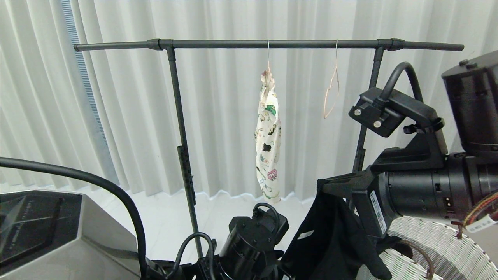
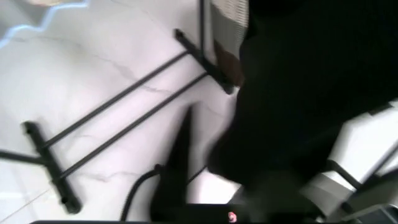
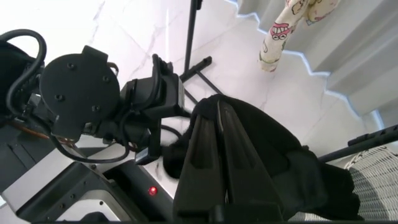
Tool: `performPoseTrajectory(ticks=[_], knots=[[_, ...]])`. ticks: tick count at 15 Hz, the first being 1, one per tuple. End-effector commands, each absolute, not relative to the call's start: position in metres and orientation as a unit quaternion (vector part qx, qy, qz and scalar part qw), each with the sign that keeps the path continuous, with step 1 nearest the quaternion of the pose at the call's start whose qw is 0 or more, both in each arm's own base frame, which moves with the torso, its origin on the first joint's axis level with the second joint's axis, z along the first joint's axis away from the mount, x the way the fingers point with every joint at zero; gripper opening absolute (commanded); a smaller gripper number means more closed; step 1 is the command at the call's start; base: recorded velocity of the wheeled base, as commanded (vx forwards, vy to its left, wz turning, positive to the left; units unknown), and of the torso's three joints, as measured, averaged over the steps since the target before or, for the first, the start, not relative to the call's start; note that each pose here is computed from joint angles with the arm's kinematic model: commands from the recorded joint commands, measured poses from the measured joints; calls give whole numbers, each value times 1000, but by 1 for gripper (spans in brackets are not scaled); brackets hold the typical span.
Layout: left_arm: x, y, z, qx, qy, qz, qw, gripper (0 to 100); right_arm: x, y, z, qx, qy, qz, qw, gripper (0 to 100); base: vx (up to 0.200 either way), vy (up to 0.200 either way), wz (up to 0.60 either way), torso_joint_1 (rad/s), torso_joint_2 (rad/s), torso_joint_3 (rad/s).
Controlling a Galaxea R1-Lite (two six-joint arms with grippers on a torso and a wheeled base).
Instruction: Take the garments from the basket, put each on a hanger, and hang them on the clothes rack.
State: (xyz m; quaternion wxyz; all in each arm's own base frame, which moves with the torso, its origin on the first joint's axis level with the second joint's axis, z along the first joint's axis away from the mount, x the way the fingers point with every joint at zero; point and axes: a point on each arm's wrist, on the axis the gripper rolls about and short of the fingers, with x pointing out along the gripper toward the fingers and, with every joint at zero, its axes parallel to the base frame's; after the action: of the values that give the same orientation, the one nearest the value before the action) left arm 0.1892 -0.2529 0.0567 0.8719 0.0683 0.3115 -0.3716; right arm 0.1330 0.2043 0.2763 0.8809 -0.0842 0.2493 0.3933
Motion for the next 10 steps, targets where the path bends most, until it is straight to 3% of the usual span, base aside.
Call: performPoseTrajectory(ticks=[1,4,7,10], knots=[[177,-246,64,76,302,-356,881,0,134,202,273,-85,255,389,881,0,0,0,0,0,0,0],[154,-214,103,63,271,-361,890,0,135,201,266,-84,265,380,882,0,0,0,0,0,0,0],[121,-161,172,79,300,-350,884,0,140,199,269,-69,252,358,897,0,0,0,0,0,0,0],[117,-146,234,76,305,-337,887,0,144,188,282,-45,222,327,918,0,0,0,0,0,0,0]])
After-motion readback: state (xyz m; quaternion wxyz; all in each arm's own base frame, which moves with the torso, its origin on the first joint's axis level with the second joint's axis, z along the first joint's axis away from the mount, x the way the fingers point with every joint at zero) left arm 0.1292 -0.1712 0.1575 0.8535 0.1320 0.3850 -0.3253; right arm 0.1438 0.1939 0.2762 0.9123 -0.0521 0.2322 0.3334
